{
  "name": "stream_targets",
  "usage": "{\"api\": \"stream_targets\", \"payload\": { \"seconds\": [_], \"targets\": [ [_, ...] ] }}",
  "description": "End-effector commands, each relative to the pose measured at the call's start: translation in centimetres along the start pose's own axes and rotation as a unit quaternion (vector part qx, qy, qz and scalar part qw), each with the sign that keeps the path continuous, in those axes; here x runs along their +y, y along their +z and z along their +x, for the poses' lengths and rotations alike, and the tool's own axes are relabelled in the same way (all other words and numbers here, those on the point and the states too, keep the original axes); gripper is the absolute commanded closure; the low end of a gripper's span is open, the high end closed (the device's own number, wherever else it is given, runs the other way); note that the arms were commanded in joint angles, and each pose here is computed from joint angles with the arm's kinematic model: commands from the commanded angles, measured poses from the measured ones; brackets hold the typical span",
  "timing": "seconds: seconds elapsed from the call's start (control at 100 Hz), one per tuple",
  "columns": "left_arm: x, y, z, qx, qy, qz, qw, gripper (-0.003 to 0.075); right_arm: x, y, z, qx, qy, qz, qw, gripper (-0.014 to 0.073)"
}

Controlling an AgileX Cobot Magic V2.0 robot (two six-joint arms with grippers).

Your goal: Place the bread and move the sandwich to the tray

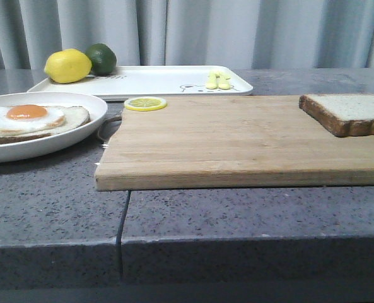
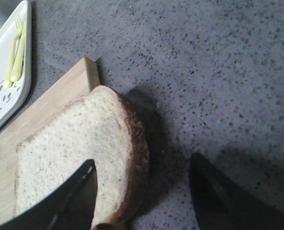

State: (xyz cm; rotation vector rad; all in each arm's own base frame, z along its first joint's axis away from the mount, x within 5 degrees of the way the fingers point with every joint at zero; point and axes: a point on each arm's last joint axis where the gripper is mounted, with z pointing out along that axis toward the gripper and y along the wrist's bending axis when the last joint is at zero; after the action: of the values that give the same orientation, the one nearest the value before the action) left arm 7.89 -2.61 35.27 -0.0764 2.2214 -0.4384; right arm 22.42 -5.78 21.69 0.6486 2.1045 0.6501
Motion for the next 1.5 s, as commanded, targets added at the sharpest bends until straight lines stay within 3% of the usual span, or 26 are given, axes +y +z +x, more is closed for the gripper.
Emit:
{"api": "stream_targets", "payload": {
  "seconds": [0.0, 0.76, 1.03, 1.39, 1.49],
  "targets": [
    [-0.6, -0.5, -1.2, -0.040, -0.004, 0.017, 0.999, 0.0249, 0.8, -0.1, -0.8, -0.014, 0.001, -0.034, 0.999, 0.0157],
    [-0.6, -0.5, -1.2, -0.040, -0.004, 0.017, 0.999, 0.0249, 0.1, 2.2, -0.4, 0.013, 0.016, -0.074, 0.997, 0.0157],
    [-0.6, -0.5, -1.2, -0.040, -0.004, 0.017, 0.999, 0.0249, 0.6, 3.2, -0.3, 0.036, 0.016, -0.117, 0.992, 0.0157],
    [-0.6, -0.5, -1.2, -0.040, -0.004, 0.017, 0.999, 0.0249, 0.0, 3.7, -0.3, 0.039, 0.022, -0.098, 0.994, 0.0159],
    [-0.6, -0.5, -1.2, -0.040, -0.004, 0.017, 0.999, 0.0249, 0.0, 3.7, -0.3, 0.039, 0.022, -0.096, 0.994, 0.0211]
  ]
}}
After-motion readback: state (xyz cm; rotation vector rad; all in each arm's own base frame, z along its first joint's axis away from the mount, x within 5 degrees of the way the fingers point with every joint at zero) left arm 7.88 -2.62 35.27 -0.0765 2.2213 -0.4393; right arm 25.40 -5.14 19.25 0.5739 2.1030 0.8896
